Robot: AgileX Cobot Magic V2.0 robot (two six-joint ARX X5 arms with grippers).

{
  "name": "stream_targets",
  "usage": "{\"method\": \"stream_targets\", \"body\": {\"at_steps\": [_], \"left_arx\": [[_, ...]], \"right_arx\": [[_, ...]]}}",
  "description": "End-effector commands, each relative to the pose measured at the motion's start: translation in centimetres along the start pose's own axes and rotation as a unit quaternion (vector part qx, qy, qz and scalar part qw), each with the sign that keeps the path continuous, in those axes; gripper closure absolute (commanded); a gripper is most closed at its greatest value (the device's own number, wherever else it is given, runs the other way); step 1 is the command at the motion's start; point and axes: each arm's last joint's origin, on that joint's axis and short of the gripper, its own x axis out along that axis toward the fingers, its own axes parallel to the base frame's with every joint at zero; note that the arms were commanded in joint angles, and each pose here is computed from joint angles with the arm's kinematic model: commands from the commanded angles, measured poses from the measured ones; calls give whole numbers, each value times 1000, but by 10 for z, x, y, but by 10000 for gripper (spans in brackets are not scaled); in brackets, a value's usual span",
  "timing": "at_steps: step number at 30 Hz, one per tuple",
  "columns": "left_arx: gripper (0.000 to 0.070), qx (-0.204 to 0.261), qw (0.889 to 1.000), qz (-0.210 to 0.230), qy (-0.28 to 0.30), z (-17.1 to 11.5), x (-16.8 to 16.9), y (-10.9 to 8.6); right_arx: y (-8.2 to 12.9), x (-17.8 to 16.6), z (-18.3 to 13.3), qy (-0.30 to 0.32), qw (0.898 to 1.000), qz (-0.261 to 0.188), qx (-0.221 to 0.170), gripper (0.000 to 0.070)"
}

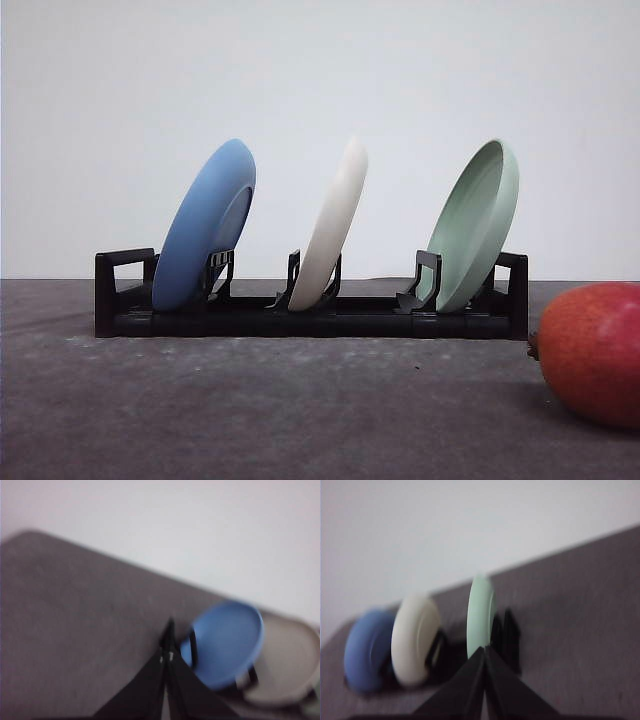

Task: Place pomegranate in white plate

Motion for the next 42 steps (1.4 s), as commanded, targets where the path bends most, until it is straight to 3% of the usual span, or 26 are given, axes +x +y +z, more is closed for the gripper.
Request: {"method": "stream_targets", "body": {"at_steps": [1,5,8,16,21,22,23,25,26,27,31,42], "left_arx": [[698,27,999,-16,41,4,1,-3],[698,34,994,-61,82,9,7,-8],[698,65,989,-94,98,9,11,-13],[697,182,957,-180,135,4,22,-27],[696,202,947,-198,152,2,29,-32],[675,202,947,-198,151,2,30,-32],[602,203,947,-198,150,2,30,-32],[340,202,946,-205,148,3,30,-33],[237,201,945,-209,148,3,30,-33],[185,201,945,-213,149,3,30,-33],[233,201,944,-215,149,3,30,-33],[236,228,928,-260,138,4,33,-39]], "right_arx": [[3,0,4,16,999,17,-45,700],[3,8,2,69,995,43,-51,700],[5,12,0,92,992,59,-69,700],[12,15,-5,116,978,108,-139,700],[13,15,-5,116,973,118,-161,692],[13,15,-5,115,973,119,-163,649],[13,15,-5,114,972,119,-165,569],[13,15,-5,113,973,119,-165,385],[13,15,-5,113,973,119,-165,337],[13,15,-5,113,973,119,-165,327],[13,15,-4,110,973,120,-165,327],[14,15,-3,103,973,122,-167,327]]}}
